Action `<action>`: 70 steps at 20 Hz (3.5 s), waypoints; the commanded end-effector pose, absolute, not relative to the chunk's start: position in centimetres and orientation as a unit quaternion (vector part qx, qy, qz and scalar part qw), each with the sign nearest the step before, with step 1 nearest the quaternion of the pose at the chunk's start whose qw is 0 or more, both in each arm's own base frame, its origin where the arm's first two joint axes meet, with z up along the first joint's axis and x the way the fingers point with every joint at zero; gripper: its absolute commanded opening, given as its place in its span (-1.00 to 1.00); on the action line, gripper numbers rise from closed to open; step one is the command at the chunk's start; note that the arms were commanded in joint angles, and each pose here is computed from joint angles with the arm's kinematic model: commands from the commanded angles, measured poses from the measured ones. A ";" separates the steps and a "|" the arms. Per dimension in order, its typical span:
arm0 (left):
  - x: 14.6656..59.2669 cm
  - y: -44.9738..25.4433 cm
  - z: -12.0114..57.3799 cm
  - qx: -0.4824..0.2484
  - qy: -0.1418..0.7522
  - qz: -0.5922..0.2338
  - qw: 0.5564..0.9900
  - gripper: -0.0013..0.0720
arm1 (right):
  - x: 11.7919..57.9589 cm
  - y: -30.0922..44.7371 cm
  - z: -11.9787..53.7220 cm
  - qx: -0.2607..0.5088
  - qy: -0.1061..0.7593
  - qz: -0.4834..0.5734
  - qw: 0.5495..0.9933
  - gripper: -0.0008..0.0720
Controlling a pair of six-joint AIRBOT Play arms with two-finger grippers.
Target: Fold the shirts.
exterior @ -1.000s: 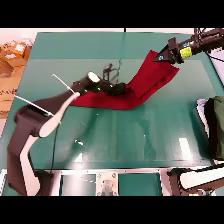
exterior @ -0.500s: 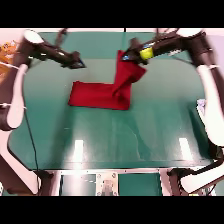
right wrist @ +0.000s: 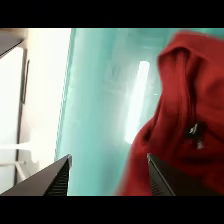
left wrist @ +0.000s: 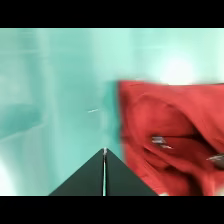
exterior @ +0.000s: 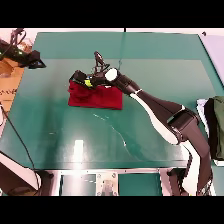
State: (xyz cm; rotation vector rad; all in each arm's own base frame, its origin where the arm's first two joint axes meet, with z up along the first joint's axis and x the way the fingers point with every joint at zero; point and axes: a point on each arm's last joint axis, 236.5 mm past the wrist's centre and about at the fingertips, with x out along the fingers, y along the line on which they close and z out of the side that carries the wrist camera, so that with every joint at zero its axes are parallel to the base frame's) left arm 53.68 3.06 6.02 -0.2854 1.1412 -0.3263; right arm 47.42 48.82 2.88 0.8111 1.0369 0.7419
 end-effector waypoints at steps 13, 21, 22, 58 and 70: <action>53.9 7.2 4.9 -0.079 0.543 -0.092 0.831 -0.90 | 45.6 19.1 -4.7 0.325 0.617 0.127 0.705 0.45; 53.7 8.0 4.6 -0.069 0.549 -0.079 0.829 -0.90 | 46.5 26.6 -8.9 0.400 0.595 0.183 0.673 0.45; 53.7 8.0 4.6 -0.069 0.549 -0.079 0.829 -0.90 | 46.7 27.8 -8.9 0.410 0.588 0.193 0.670 0.45; 52.3 7.4 4.3 -0.083 0.573 -0.085 0.811 -0.90 | 26.3 -32.2 22.1 0.503 0.239 -0.304 0.773 -0.93; 52.2 7.3 4.2 -0.084 0.576 -0.087 0.809 -0.90 | 10.7 -29.7 9.4 0.550 0.376 -0.456 0.590 -0.93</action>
